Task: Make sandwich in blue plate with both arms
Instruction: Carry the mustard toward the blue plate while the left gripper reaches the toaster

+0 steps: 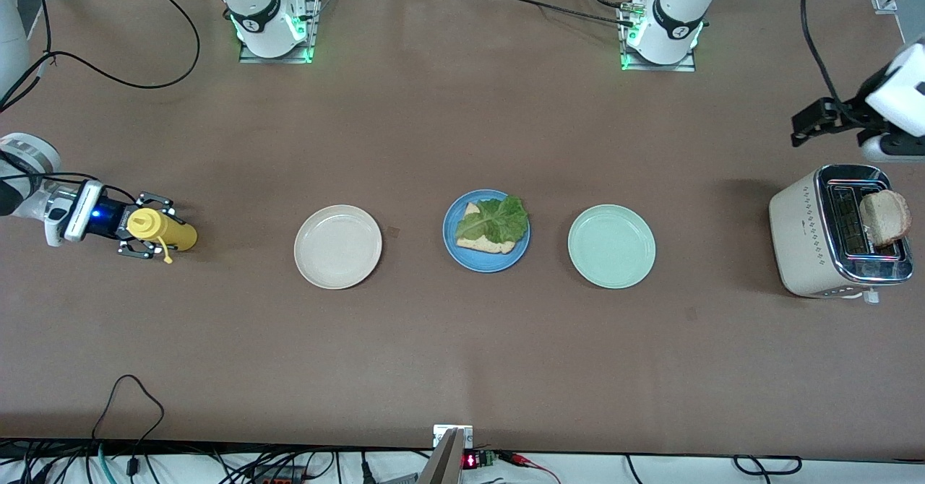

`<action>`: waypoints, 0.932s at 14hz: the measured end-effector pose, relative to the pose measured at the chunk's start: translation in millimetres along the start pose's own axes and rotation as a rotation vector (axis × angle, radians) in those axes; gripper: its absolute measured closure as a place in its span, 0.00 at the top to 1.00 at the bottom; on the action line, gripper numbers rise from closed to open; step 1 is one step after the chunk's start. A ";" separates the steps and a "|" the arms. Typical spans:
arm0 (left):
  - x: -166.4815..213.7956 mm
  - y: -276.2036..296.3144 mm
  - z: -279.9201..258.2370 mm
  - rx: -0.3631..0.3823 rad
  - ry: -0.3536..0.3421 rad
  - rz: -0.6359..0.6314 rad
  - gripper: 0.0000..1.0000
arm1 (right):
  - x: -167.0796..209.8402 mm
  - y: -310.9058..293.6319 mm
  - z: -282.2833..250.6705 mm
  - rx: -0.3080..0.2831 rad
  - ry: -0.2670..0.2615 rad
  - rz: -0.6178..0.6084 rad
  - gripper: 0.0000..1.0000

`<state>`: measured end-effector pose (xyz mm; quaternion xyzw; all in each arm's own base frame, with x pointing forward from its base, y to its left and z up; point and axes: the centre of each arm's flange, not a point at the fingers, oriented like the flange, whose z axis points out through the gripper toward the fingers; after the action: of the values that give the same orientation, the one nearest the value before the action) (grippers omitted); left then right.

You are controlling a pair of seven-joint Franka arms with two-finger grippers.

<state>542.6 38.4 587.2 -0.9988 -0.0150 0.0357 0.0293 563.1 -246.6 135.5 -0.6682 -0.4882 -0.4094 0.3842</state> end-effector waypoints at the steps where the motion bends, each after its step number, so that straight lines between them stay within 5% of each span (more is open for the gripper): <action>1: 2.0 -17.3 5.2 0.003 -0.008 -0.029 1.00 | 15.0 8.5 4.0 0.004 -0.014 -0.033 0.61; 3: 6.5 -48.3 16.6 0.032 -0.030 -0.068 1.00 | 70.4 31.7 20.9 0.026 -0.117 -0.116 0.61; 8: 25.9 -129.2 63.2 0.070 -0.043 0.043 1.00 | 262.7 41.6 137.9 0.076 -0.520 -0.194 0.51; 11: 33.1 -189.9 107.6 0.054 -0.049 0.105 1.00 | 331.9 14.3 251.4 0.057 -0.781 -0.276 0.51; 13: 35.8 -219.1 135.4 0.023 -0.042 0.133 1.00 | 357.7 -16.8 322.1 0.047 -0.896 -0.272 0.51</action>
<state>562.4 266.0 462.8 -0.9962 0.0511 0.0587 0.0381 669.5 172.2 348.2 -0.7000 -0.6984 -0.1160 0.0934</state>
